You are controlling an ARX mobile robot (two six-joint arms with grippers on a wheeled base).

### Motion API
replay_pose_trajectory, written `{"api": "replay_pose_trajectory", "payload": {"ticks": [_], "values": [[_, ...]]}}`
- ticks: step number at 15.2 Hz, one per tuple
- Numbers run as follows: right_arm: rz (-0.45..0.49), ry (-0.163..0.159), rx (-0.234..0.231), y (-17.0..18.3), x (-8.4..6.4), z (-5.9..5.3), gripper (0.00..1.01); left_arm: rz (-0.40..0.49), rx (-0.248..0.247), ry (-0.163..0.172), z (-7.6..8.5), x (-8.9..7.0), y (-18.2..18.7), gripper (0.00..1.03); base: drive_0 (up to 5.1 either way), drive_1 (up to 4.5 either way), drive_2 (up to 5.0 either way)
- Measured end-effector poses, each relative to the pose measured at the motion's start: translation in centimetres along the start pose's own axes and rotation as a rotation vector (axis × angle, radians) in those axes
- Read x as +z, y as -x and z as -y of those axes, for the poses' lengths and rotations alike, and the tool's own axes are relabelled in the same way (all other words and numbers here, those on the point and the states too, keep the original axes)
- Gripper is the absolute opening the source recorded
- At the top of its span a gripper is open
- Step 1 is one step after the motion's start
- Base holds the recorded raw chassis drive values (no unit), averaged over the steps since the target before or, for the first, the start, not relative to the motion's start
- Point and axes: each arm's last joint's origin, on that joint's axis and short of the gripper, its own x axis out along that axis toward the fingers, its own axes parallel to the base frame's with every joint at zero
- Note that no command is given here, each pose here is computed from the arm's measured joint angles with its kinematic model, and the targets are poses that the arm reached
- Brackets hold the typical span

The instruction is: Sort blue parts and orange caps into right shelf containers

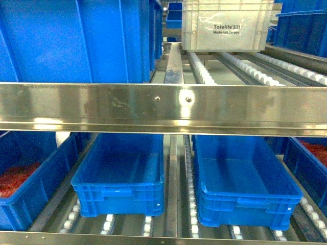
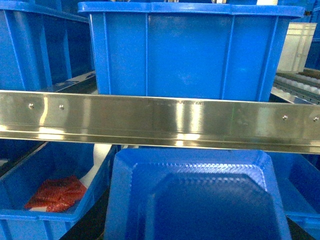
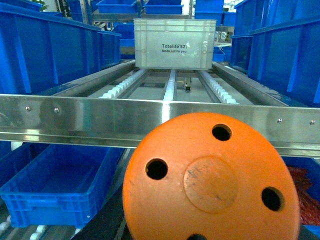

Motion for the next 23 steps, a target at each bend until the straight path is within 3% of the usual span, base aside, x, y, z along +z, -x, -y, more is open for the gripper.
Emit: {"api": "replay_pose_trajectory", "payload": {"ticks": [23], "values": [[0.000, 0.000, -0.003, 0.00, 0.00, 0.01, 0.43, 0.000, 0.001, 0.001, 0.00, 0.00, 0.00, 0.41, 0.0, 0.00, 0.0]]}}
